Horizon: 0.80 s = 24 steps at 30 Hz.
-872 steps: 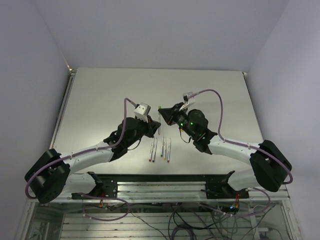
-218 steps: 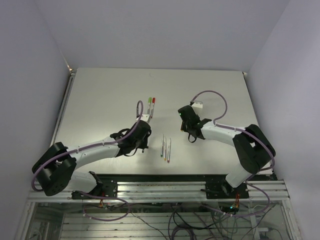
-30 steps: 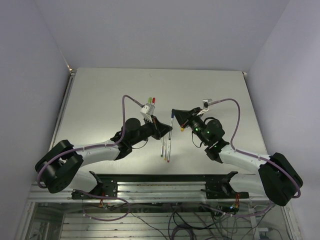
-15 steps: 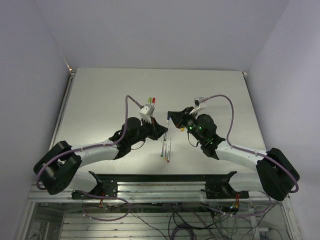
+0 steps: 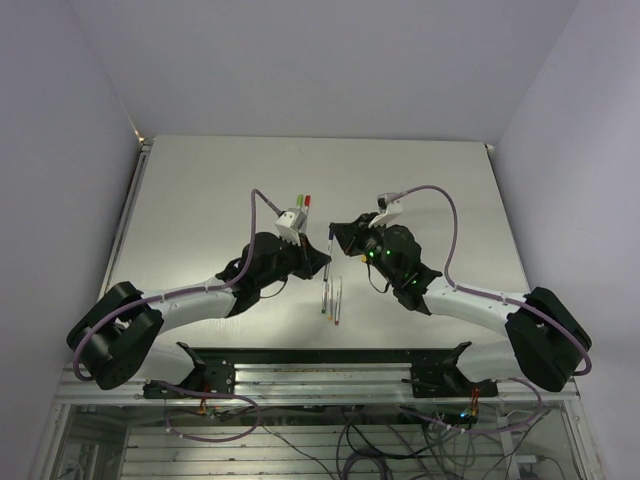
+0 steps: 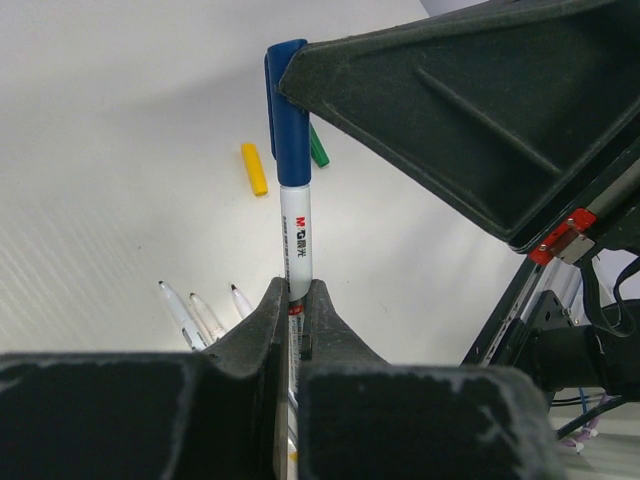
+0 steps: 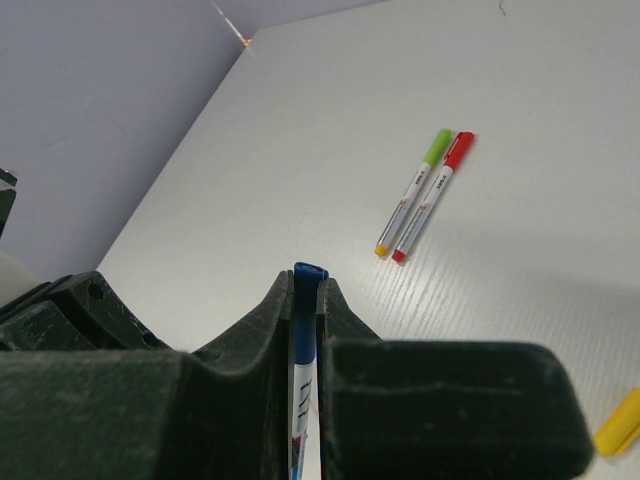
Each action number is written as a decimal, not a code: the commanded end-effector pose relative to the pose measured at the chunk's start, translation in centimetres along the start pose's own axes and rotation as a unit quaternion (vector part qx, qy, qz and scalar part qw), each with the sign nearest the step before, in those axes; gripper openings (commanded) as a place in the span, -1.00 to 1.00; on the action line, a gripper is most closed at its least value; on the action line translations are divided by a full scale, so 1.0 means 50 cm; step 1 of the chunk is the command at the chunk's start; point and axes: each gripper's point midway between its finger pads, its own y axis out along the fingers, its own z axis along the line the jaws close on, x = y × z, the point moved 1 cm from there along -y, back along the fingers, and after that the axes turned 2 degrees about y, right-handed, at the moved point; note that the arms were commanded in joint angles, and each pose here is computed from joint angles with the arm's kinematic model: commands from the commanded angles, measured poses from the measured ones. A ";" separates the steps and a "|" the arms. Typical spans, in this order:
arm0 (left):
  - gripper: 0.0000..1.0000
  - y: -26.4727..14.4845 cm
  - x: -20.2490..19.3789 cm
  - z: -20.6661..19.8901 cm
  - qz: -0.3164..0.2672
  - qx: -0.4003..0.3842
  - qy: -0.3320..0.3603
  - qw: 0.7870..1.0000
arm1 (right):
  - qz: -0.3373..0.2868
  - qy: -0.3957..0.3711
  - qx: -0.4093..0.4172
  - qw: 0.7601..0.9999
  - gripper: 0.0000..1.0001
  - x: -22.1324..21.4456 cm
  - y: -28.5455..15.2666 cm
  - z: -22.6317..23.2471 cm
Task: Insert the pens into the pen caps
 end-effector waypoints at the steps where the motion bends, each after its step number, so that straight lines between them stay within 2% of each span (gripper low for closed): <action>1: -0.86 0.002 0.208 -0.062 -0.162 -0.039 0.022 0.986 | 0.128 -0.035 -0.021 0.991 -1.00 -0.134 -0.036 -0.033; 4: -0.86 0.014 0.180 -0.041 -0.137 -0.020 0.012 0.990 | 0.103 -0.042 -0.031 0.993 -0.98 -0.097 -0.024 -0.026; 6: -0.87 0.020 0.156 -0.023 -0.119 -0.005 0.006 0.993 | 0.081 -0.052 -0.040 0.995 -0.77 -0.060 -0.017 -0.019; 14: -0.86 0.041 0.072 0.045 -0.060 0.049 0.005 0.997 | -0.035 -0.056 -0.064 0.996 -0.22 0.104 -0.046 0.010; 15: -0.86 0.044 0.061 0.057 -0.051 0.061 0.005 0.997 | -0.043 -0.056 -0.069 0.995 -0.12 0.116 -0.055 0.010; 17: -0.86 0.048 0.049 0.084 -0.037 0.088 0.004 0.995 | -0.055 -0.056 -0.074 0.994 0.19 0.135 -0.073 0.009; 18: -0.86 0.049 0.047 0.097 -0.032 0.103 0.004 0.994 | -0.058 -0.055 -0.083 0.993 0.26 0.140 -0.082 0.003; 24: -0.86 0.045 0.086 0.177 -0.030 0.186 0.012 0.982 | -0.039 -0.039 -0.173 0.983 0.30 0.121 -0.130 -0.065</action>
